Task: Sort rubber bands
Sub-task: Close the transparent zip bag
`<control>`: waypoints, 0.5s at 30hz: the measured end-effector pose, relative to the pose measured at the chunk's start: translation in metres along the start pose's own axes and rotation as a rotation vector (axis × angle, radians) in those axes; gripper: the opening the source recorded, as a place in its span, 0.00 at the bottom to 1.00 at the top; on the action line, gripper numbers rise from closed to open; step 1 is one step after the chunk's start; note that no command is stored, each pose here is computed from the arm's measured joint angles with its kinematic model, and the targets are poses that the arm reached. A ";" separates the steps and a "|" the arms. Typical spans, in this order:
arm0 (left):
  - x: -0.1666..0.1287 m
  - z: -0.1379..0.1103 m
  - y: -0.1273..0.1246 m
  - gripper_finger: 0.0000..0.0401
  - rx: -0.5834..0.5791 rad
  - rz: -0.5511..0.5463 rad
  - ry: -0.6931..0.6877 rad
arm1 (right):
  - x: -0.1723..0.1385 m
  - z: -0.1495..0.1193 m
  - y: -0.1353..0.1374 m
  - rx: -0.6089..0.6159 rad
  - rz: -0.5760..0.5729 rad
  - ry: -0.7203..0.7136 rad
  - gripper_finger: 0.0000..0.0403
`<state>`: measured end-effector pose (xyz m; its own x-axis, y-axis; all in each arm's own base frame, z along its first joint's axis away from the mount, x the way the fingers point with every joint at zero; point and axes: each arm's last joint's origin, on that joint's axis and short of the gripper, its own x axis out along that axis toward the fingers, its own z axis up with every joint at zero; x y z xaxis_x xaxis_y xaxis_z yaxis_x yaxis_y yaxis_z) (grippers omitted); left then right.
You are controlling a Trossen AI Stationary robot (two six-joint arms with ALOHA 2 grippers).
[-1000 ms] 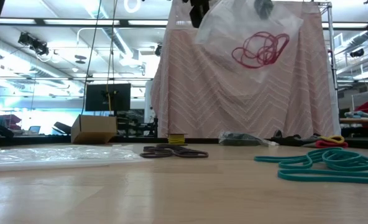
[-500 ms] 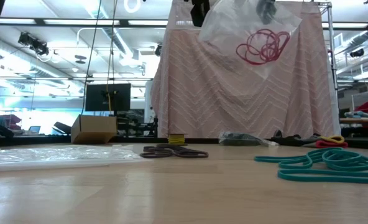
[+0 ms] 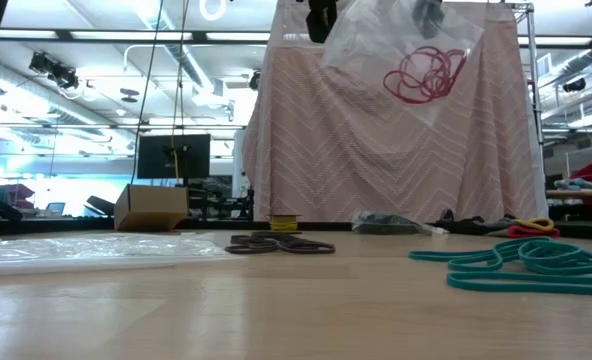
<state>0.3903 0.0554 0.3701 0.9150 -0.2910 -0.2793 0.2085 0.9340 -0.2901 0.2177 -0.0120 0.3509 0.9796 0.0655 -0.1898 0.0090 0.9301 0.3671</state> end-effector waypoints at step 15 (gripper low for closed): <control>0.012 -0.012 0.002 0.10 -0.029 0.006 0.066 | 0.000 0.007 0.003 -0.004 0.042 -0.072 0.00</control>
<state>0.3978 0.0514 0.3547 0.8912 -0.2991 -0.3411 0.1920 0.9298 -0.3139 0.2189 -0.0118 0.3587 0.9910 0.0786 -0.1084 -0.0332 0.9285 0.3698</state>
